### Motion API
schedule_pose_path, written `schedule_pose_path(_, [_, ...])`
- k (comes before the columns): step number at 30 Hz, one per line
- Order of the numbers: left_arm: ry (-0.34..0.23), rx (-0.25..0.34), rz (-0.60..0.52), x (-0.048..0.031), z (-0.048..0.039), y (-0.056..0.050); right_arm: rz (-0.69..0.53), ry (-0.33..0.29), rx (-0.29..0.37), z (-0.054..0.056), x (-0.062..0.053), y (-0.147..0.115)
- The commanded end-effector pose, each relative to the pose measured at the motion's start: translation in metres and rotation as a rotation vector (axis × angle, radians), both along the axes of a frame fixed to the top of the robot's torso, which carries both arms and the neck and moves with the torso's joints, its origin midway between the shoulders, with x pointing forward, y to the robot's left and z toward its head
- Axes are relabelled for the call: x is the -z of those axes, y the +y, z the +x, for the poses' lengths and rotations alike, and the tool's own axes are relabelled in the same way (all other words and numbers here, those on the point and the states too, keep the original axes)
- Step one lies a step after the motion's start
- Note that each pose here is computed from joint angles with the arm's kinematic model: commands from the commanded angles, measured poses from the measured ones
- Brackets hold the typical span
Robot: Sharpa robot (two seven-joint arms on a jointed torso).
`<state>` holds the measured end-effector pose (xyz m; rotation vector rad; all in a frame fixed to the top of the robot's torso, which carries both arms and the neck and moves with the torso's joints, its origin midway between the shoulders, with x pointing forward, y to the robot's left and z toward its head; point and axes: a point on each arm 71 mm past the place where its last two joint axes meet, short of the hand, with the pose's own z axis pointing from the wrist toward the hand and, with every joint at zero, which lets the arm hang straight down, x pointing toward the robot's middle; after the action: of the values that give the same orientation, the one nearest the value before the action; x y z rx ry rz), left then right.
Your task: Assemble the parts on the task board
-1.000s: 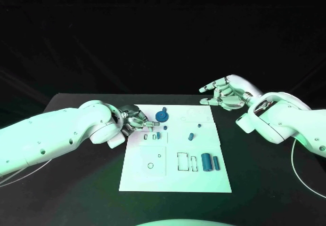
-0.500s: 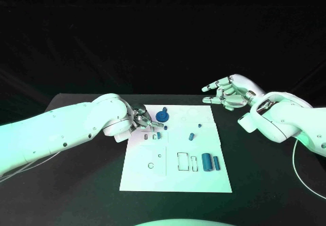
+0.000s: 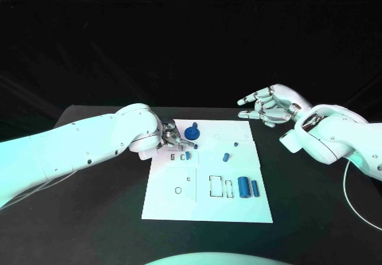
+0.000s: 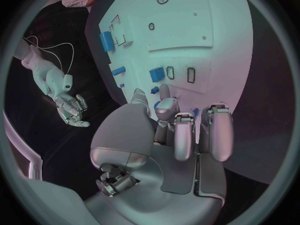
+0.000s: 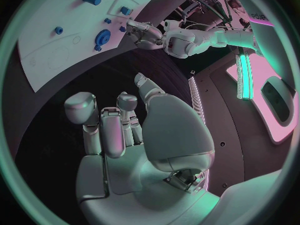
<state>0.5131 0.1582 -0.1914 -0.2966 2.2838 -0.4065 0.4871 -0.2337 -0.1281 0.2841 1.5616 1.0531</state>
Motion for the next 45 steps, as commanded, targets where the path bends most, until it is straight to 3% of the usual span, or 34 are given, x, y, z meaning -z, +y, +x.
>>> schedule_pose_path(1, [0.010,0.028,0.041,0.0008,0.0013,-0.002,-0.005,0.013,-0.012,0.000,0.001,0.002])
schedule_pose_path(20, [0.036,0.054,0.061,0.0070,0.0032,-0.012,-0.009,0.017,-0.015,0.002,0.002,0.004])
schedule_pose_path(45, [0.060,0.074,0.074,0.0122,0.0012,-0.014,-0.015,0.028,-0.024,0.003,0.004,0.006])
